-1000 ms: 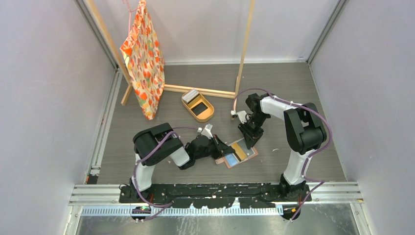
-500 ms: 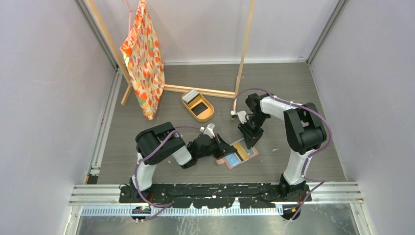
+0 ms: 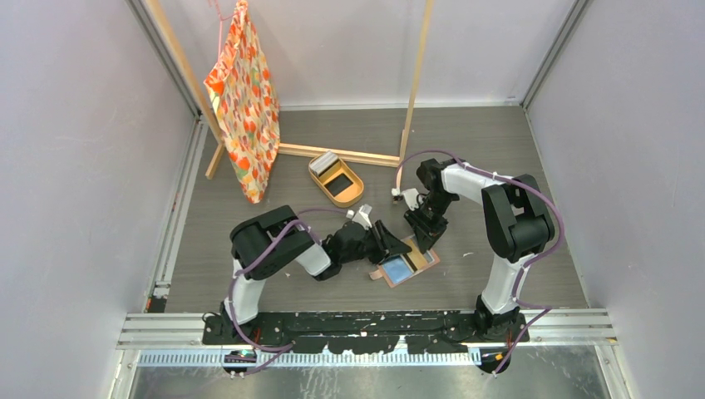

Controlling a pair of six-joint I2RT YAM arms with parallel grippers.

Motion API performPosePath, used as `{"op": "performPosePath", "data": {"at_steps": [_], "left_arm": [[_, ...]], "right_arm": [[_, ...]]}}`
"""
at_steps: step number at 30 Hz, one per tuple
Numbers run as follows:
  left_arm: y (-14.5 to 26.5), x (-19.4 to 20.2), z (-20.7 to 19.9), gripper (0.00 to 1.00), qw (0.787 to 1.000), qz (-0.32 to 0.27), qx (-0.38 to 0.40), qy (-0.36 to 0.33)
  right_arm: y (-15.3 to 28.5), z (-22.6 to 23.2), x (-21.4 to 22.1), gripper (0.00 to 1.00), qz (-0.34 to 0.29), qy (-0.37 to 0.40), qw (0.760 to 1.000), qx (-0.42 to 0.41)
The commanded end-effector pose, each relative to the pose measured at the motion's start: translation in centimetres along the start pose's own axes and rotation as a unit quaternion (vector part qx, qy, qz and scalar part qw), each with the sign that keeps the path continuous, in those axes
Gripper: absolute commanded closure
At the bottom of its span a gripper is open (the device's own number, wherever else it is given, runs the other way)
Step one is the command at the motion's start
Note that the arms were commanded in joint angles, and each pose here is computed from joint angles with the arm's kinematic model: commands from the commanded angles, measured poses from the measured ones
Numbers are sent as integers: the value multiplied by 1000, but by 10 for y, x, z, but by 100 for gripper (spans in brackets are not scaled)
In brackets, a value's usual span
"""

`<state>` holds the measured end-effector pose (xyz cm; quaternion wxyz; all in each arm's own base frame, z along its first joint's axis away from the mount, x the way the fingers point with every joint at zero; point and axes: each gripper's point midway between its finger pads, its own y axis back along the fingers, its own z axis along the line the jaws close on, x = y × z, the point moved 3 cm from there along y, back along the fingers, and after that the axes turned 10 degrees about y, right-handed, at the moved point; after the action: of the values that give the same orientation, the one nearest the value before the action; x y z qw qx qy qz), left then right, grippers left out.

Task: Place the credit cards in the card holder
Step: Insert the credit card into the card holder.

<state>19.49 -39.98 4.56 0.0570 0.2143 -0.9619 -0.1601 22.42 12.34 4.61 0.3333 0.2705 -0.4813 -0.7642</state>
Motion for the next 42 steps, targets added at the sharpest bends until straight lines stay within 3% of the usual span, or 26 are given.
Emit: {"op": "performPosePath", "data": {"at_steps": [1, 12, 21, 34, 42], "left_arm": [[14, -9, 16, 51, 998, -21, -56, -36], [30, -11, 10, 52, 991, -23, -102, -82], [28, -5, 6, 62, 992, -10, -98, -82], [2, -1, -4, 85, 995, 5, -67, -69], [-12, 0, -13, 88, 996, 14, -54, -65]], "right_arm": [[6, 4, -10, 71, -15, 7, 1000, -2], [7, 5, -10, 70, -16, 7, 1000, -2], [7, 5, -11, 70, -16, 7, 1000, -3], [6, 6, -11, 70, -15, 8, 1000, -4], [8, 7, -12, 70, -18, 9, 1000, -5]]}}
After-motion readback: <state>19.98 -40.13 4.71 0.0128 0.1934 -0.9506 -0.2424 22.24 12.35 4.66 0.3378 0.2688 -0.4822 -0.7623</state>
